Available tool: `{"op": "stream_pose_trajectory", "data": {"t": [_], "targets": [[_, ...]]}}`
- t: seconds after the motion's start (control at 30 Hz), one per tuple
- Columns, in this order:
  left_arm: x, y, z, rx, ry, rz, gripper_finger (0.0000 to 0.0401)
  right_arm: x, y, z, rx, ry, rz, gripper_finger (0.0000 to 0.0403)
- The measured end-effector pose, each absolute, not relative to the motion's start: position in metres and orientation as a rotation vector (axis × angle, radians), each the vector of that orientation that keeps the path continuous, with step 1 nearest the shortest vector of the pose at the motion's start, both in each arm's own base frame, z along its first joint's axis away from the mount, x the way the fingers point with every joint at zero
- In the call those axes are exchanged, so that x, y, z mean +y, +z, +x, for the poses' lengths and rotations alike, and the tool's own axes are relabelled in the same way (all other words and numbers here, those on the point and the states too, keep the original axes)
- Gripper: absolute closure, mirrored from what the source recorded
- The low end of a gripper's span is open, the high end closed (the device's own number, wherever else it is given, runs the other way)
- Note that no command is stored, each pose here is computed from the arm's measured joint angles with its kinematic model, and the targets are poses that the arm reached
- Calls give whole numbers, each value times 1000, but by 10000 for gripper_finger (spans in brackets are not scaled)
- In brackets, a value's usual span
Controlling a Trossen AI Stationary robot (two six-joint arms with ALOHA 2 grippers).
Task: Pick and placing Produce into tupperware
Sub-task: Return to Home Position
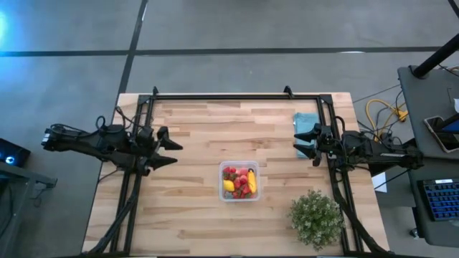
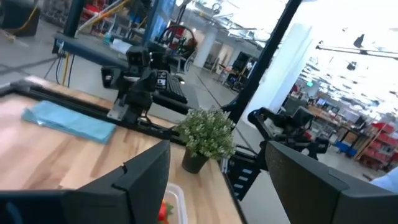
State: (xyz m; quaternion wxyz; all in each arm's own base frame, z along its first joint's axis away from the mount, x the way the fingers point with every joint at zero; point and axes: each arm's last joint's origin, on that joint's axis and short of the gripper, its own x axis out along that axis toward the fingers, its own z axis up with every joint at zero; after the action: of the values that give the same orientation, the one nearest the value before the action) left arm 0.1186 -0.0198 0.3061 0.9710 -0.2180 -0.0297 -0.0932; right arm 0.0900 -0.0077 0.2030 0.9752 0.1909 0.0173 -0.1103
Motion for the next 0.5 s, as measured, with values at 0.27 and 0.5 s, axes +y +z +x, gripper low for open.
{"op": "stream_pose_trajectory", "data": {"t": [0.27,0.5], "targets": [[-16,286,95,-124,-205,-395,152,-8,203,90,35,-222,385,155],[-14,250,83,-138,-221,-421,152,-8,203,90,35,-222,385,151]]}}
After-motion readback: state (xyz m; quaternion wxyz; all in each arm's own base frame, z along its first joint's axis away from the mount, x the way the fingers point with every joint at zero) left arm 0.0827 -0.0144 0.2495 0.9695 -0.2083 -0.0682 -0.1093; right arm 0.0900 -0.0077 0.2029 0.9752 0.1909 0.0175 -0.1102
